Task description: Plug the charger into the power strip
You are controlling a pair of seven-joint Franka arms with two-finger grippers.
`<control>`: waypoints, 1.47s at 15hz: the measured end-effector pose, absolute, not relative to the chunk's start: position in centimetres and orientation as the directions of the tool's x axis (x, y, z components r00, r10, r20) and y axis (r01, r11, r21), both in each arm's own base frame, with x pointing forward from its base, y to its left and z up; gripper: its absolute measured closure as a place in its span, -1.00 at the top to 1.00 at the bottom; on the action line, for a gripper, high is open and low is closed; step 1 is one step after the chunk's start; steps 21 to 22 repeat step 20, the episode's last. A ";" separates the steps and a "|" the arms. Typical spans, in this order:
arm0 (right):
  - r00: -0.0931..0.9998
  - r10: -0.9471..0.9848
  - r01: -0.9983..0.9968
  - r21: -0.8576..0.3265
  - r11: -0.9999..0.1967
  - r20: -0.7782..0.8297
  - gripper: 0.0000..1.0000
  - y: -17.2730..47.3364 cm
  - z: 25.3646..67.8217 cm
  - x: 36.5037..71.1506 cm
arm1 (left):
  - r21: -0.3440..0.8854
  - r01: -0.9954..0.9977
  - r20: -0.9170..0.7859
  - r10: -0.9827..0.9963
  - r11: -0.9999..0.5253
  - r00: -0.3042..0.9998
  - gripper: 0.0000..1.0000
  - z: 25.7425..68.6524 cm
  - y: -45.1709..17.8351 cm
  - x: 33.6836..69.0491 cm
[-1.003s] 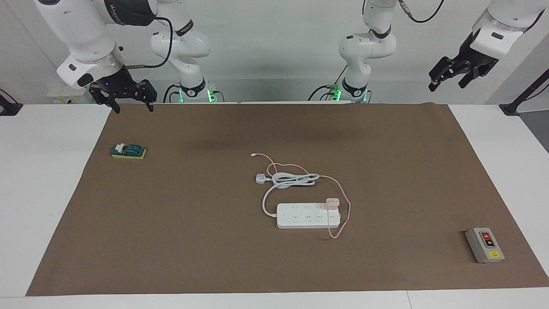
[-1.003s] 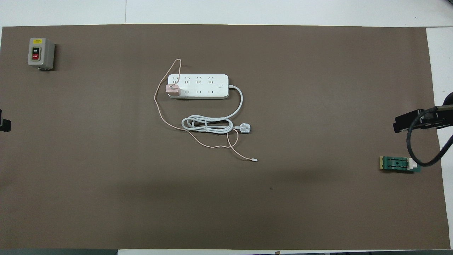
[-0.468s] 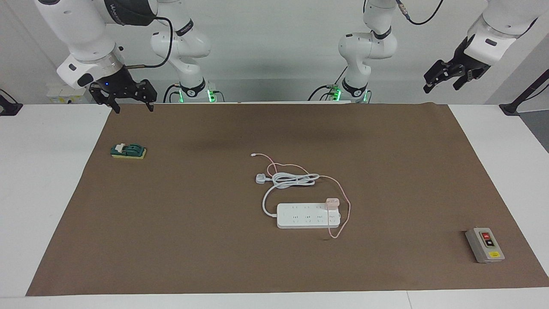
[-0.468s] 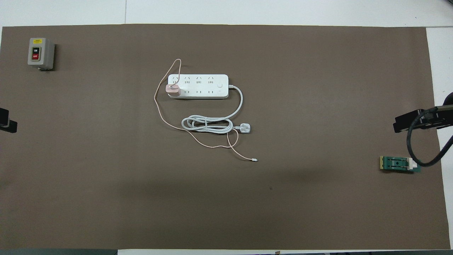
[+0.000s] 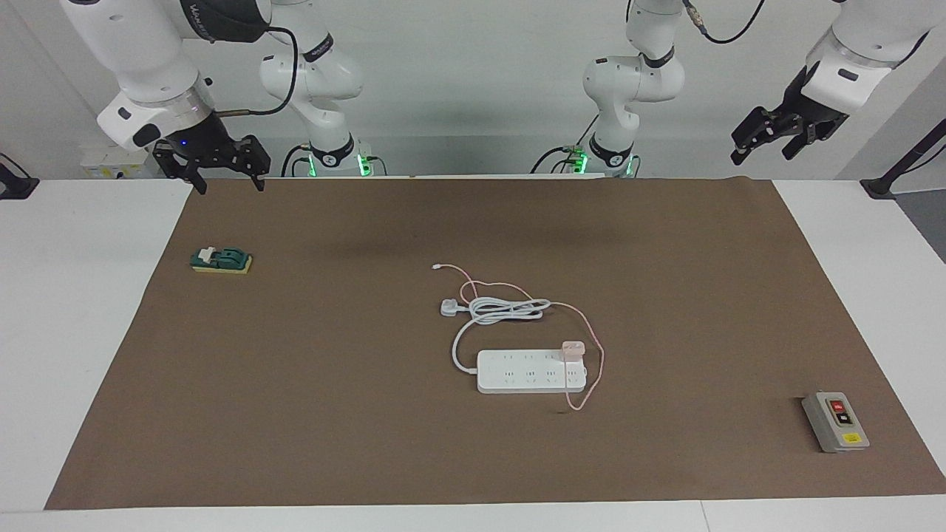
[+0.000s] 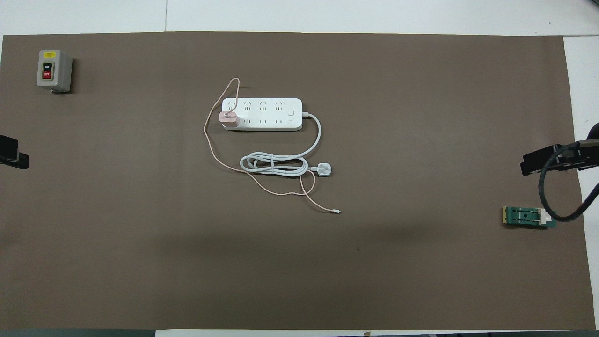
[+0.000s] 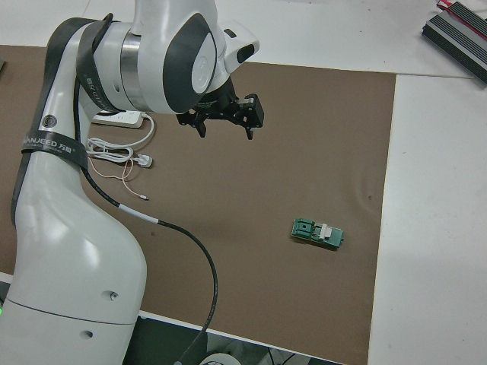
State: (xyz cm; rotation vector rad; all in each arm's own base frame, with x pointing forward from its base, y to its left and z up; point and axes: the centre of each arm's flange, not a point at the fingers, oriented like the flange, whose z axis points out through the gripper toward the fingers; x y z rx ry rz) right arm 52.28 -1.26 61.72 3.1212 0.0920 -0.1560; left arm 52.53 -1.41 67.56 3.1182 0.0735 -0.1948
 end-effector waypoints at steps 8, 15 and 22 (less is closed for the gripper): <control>0.993 0.058 0.060 0.012 -0.998 -0.099 1.00 -1.2 61.8 52.3 | 0.009 0.041 -0.161 0.039 -0.999 0.986 1.00 60.1 -2.2 55.4; 0.993 0.058 0.060 0.012 -0.998 -0.099 1.00 -1.2 61.8 52.3 | 0.011 0.038 -0.142 0.036 -0.999 0.989 1.00 60.6 -2.3 55.3; 0.993 0.058 0.060 0.012 -0.998 -0.099 1.00 -1.2 61.8 52.2 | 0.013 0.040 -0.133 0.038 -0.999 0.990 1.00 60.7 -2.3 55.3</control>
